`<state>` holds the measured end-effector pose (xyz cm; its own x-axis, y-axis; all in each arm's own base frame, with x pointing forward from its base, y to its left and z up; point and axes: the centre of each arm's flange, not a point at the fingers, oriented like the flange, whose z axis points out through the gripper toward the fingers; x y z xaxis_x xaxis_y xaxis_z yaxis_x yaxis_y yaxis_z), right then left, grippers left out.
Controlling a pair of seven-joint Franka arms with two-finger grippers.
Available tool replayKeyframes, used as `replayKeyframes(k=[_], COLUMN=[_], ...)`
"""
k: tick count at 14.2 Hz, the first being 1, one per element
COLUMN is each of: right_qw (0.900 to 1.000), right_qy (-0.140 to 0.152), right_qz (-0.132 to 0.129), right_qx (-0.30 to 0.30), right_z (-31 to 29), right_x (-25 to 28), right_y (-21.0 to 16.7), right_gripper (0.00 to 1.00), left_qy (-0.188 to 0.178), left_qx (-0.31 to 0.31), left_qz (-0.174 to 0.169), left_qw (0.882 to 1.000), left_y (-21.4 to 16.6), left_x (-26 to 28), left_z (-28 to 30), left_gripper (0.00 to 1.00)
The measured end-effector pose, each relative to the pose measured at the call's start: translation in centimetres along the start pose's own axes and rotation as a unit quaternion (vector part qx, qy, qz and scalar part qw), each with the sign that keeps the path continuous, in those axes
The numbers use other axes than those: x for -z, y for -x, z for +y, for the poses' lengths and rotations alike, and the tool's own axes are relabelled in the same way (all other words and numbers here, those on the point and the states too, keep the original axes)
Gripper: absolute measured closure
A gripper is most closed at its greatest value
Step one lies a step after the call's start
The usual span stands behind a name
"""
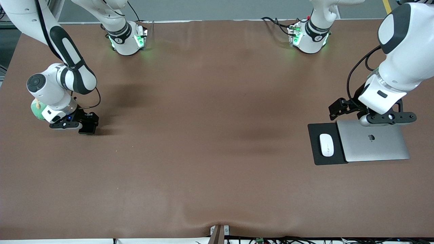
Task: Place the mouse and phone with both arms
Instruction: 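Lower the black phone beside the plush toy and open the right gripper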
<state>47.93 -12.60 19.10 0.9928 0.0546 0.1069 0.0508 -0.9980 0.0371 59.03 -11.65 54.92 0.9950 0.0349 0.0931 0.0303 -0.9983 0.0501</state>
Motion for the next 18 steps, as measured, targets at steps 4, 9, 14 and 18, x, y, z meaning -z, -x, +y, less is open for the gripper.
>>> replayKeyframes(k=[4, 9, 14, 18], right_qw=[1.000, 1.000, 1.000, 0.997], right_qy=[0.000, -0.005, -0.005, -0.004], right_qz=[-0.003, -0.012, 0.019, 0.076], right_qx=[0.000, -0.011, -0.009, -0.001], right_z=[0.4, 0.3, -0.2, -0.4], right_x=[-0.6, -1.6, 2.5, 12.6], right_y=[0.4, 0.8, -1.7, -5.2], right_gripper=[0.19, 0.00, 0.00, 0.00], left_qy=[-0.005, -0.010, -0.010, -0.008], left_qx=[-0.007, -0.004, 0.000, 0.002], left_qz=[-0.023, -0.037, -0.035, -0.025], left_qw=[1.000, 0.999, 0.999, 1.000], left_y=[0.7, 1.7, 1.8, 1.5], left_x=[-0.1, 0.3, 1.9, 3.1], left_z=[0.8, 2.0, 1.7, 1.5], left_gripper=[0.00, 0.00, 0.00, 0.00])
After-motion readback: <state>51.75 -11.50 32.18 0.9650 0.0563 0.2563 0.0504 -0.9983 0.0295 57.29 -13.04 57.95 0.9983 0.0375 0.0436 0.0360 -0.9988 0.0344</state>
